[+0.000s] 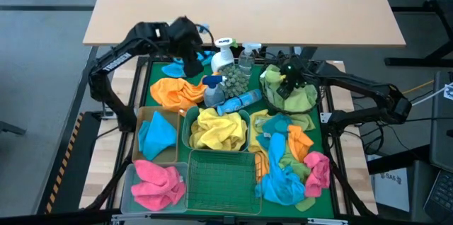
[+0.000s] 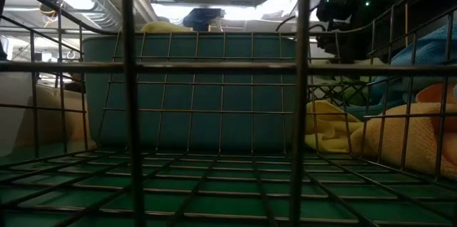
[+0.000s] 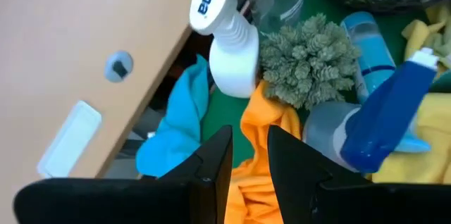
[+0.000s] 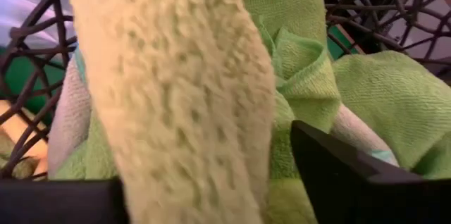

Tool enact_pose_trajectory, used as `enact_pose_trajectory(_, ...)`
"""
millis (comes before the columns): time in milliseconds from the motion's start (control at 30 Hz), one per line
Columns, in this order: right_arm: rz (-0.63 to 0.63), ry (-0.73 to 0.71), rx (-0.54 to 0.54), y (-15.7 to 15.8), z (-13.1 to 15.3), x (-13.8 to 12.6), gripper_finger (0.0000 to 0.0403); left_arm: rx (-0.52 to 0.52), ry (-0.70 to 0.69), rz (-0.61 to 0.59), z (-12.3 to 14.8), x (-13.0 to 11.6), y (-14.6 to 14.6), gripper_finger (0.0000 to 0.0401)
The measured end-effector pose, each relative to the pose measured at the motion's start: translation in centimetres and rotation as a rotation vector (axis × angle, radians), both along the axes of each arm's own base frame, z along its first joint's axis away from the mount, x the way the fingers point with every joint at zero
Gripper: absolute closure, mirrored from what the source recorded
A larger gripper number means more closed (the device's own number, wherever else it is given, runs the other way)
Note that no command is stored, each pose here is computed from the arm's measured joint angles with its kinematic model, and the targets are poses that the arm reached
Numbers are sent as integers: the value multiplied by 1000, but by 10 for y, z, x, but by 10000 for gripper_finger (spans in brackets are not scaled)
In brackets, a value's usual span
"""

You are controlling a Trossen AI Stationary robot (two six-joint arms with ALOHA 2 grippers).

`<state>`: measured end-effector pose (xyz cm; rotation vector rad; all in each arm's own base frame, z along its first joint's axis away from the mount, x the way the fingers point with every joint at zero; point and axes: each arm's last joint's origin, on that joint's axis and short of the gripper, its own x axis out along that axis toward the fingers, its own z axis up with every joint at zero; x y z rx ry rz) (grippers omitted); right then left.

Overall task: Sort microfiber towel by color & place in baskets
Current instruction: Put the green microfiber towel into the black wire basket, then put the blue microfiber towel into the orange bin

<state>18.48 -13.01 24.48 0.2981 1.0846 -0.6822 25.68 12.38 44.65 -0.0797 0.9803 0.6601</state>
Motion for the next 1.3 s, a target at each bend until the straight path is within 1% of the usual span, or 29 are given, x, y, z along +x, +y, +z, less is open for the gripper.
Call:
enact_pose_trajectory(133,0,22,15,1,6,-1,151,-60,-29,40,-2,-12,27,315)
enact_pose_trajectory(267,0,35,24,2,13,-2,130,-103,-17,127,-16,-25,54,315)
enact_pose_trajectory(400,1,40,27,2,25,-3,125,-129,11,213,-41,-32,80,315)
enact_pose_trajectory(567,1,37,26,3,45,-4,126,-145,20,284,-80,-35,105,315)
enact_pose_trajectory(633,1,30,21,3,53,-4,126,-148,24,334,-96,-35,111,315)
enact_pose_trajectory(700,1,20,15,3,61,-4,126,-127,49,381,-110,-37,116,315)
enact_pose_trajectory(767,1,15,12,3,67,-4,127,-99,88,414,-122,-39,119,315)
enact_pose_trajectory(867,1,-3,-2,3,75,-4,127,-96,128,442,-139,-43,122,315)
enact_pose_trajectory(1000,1,-19,-13,2,80,-3,127,-115,102,505,-159,-49,128,313)
enact_pose_trajectory(1133,1,-12,-8,3,80,-4,127,-131,87,568,-175,-58,134,300)
enact_pose_trajectory(1300,1,-12,-8,3,80,-4,127,-203,41,635,-191,-69,138,278)
